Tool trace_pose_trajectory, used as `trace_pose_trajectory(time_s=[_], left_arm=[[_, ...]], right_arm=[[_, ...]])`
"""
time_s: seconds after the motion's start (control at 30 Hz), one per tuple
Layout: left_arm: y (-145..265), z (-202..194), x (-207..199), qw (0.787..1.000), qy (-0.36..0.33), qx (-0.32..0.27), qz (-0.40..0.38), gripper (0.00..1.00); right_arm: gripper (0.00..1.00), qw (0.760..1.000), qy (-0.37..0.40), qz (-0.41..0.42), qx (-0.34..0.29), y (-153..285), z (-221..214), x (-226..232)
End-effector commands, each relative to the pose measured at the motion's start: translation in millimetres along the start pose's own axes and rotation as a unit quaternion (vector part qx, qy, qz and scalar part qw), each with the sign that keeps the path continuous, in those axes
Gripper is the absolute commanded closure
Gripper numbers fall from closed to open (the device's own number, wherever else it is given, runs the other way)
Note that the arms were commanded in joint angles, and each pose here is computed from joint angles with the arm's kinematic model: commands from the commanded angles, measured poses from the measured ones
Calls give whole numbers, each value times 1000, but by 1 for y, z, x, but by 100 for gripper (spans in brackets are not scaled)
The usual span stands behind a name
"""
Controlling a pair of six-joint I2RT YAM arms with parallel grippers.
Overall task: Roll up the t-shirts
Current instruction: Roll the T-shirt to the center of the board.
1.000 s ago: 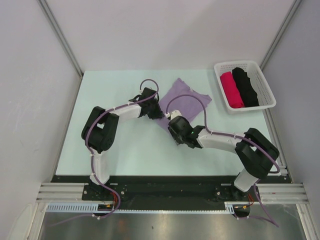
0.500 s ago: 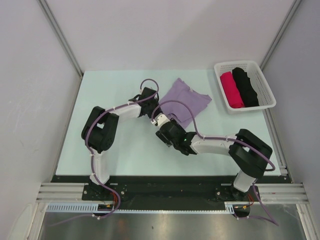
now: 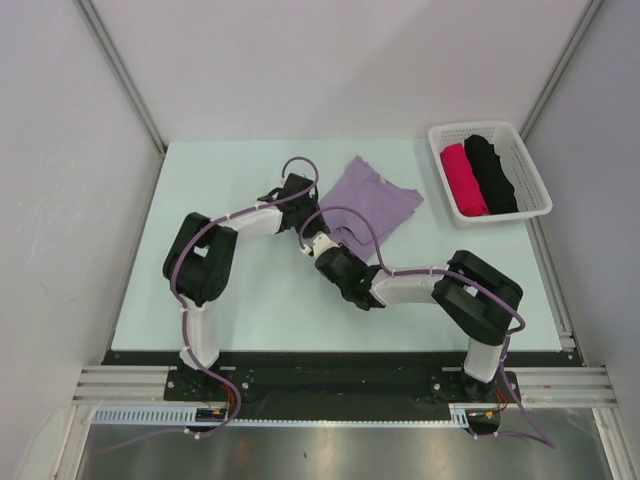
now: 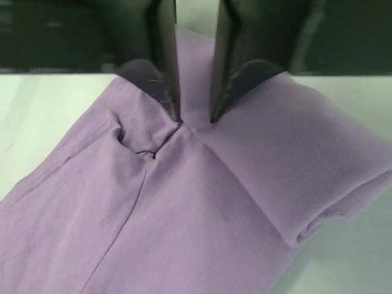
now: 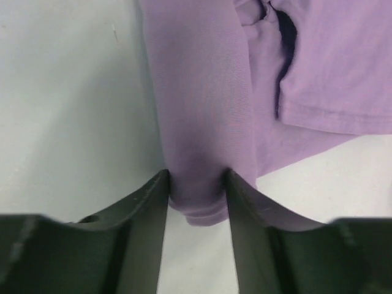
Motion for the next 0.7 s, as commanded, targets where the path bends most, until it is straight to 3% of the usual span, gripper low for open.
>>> trace_pose_trajectory(time_s=[0.0,0.13,0.3,0.47,0.67], left_arm=[[7,10,-7,1000,-11,0,-11,65],[22,25,-13,999,-2,-13,-30,54],[43,52,-10,997,20,-37,-60,46],[64,70,-1,994,45,-61,-82,46],[66,53,27,993,72,-65,-69,49]], right_arm=[[59,999,-36,-16,-8,-6,9,-16],[68,995,-86,46,-34,-3,14,-26],[70,991,-103,81,-40,-3,13,-25],[71,989,-108,99,-36,-5,11,-20],[72,981,-132,141,-34,-3,7,-18]])
Point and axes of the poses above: each gripper's point midway between its finger pads, its own y axis back along the fingers, its own x axis along the line the jaws close on, z = x × y, the point moved 5 cm from there along y, back along the fingers, and after that the axes turned 15 degrees about y, right-handed, at the moved point
